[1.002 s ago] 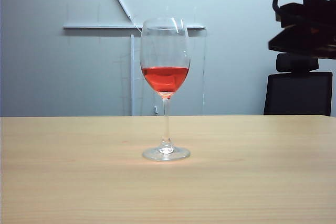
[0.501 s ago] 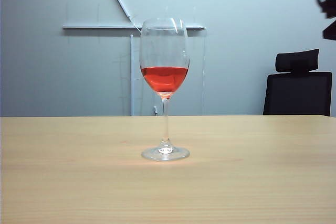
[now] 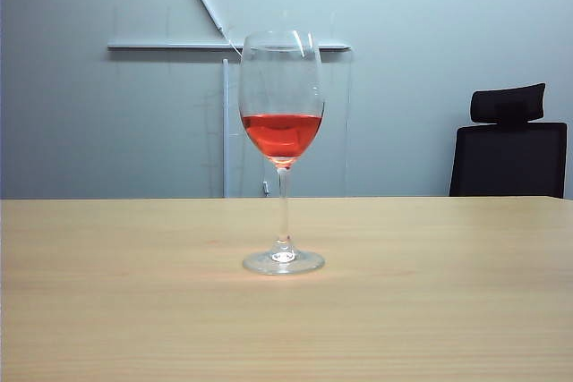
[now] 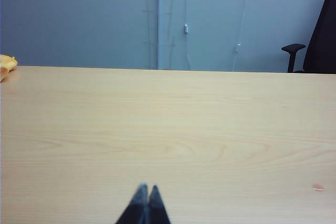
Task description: Gently pick up the goblet, rotate it counterclockwise for two full turns (viewing from above), and then place it back on the table.
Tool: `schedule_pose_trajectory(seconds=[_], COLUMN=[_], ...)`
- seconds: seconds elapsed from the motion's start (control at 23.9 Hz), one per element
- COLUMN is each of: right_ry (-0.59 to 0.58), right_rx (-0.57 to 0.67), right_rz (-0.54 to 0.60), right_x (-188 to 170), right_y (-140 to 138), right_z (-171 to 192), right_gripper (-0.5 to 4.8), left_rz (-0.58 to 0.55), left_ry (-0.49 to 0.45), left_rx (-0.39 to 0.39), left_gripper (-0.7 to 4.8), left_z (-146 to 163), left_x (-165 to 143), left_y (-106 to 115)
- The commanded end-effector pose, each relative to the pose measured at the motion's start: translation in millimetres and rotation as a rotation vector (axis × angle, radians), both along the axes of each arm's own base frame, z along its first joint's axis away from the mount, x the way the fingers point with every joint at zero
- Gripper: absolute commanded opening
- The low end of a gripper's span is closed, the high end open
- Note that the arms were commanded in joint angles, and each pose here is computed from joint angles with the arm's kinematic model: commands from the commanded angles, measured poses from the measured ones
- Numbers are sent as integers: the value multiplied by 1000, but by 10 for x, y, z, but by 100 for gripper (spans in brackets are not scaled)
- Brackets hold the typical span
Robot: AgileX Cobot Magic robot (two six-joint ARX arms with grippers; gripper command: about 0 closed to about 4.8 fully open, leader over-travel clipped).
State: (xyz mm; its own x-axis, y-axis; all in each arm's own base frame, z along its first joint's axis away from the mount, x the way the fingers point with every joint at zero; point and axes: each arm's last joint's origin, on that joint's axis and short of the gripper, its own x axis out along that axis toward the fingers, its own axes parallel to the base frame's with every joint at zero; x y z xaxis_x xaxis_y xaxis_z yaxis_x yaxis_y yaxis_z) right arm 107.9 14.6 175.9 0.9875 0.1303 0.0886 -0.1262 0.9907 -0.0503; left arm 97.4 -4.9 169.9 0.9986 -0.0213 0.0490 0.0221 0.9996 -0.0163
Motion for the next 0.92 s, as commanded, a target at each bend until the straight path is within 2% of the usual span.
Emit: schedule_pose_trajectory(seconds=[0.04, 0.38, 0.92], right_ry=[9, 13, 17], right_rx=[-4, -4, 16], right_rz=[-22, -102, -109], right_x=[-29, -106, -106], right_y=[-33, -117, -117], right_z=[-26, -50, -52], right_gripper=[-8, -8, -9], left_rz=[0, -1, -1], left_ry=[-13, -12, -7], left_rx=[6, 6, 6], left_gripper=[-5, -5, -5], left_z=[19, 18, 13], left_x=[-2, -2, -2], left_y=[0, 0, 0])
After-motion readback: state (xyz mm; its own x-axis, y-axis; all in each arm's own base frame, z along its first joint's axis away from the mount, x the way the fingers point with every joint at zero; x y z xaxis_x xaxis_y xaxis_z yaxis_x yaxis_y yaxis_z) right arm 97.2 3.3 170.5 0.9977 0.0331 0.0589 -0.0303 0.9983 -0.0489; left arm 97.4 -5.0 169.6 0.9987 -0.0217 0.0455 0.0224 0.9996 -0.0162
